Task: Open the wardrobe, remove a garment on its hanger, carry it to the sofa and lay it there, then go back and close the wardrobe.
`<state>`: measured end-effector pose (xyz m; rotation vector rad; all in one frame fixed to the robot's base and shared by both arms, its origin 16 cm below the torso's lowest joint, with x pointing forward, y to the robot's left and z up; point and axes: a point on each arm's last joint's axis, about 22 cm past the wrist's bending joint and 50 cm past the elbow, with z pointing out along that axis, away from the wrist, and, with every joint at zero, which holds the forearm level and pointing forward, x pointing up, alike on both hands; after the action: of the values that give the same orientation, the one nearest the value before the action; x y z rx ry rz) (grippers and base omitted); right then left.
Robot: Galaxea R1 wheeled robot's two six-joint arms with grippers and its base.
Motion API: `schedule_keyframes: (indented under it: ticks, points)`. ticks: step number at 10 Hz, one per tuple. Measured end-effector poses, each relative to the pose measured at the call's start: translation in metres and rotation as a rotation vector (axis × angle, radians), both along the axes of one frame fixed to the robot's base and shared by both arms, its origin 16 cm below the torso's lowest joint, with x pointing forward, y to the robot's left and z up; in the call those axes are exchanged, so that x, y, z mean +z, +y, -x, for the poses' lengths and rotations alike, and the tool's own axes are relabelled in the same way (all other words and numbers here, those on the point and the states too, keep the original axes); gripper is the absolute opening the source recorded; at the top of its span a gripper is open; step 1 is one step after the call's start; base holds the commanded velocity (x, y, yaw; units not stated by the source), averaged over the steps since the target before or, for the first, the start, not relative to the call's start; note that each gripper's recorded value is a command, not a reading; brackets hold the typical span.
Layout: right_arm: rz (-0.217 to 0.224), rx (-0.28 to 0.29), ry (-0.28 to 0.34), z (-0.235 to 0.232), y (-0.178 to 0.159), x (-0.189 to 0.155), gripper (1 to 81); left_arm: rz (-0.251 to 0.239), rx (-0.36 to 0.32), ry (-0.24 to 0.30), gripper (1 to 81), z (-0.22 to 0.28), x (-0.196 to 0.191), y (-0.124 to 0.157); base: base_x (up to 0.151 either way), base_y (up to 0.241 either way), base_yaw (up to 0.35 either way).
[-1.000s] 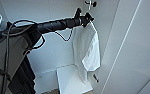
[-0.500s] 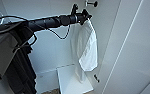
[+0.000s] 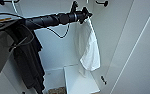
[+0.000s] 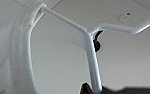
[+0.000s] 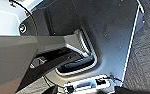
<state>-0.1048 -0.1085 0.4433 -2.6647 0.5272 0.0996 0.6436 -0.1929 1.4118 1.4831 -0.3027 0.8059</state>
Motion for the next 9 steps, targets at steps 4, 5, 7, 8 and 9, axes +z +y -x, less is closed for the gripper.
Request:
schedule_keyframes:
  ticks: [4,5,7,8,9]
  points:
    - [0.000,-0.001,0.000,0.000,0.000,0.000,81.1,-0.087,-0.023,-0.028,1.0,0.013,-0.023,0.003,0.000,0.000,0.000]
    - [0.000,0.001,-0.001,0.000,0.000,0.000,81.1,-0.102,-0.020,-0.018,1.0,0.010,-0.035,0.008,0.000,0.000,0.000]
    - [-0.001,0.008,-0.002,0.000,0.000,0.000,81.1,-0.116,-0.008,-0.012,1.0,0.005,-0.043,0.019,0.000,0.000,0.000]
    - [-0.003,0.024,-0.002,-0.002,0.000,0.000,81.1,-0.133,-0.003,-0.019,1.0,0.008,-0.046,0.025,0.000,0.000,0.000]
    - [-0.007,0.050,-0.002,-0.005,0.000,-0.001,81.1,-0.148,0.010,-0.024,1.0,0.010,-0.048,0.034,0.000,0.000,0.000]
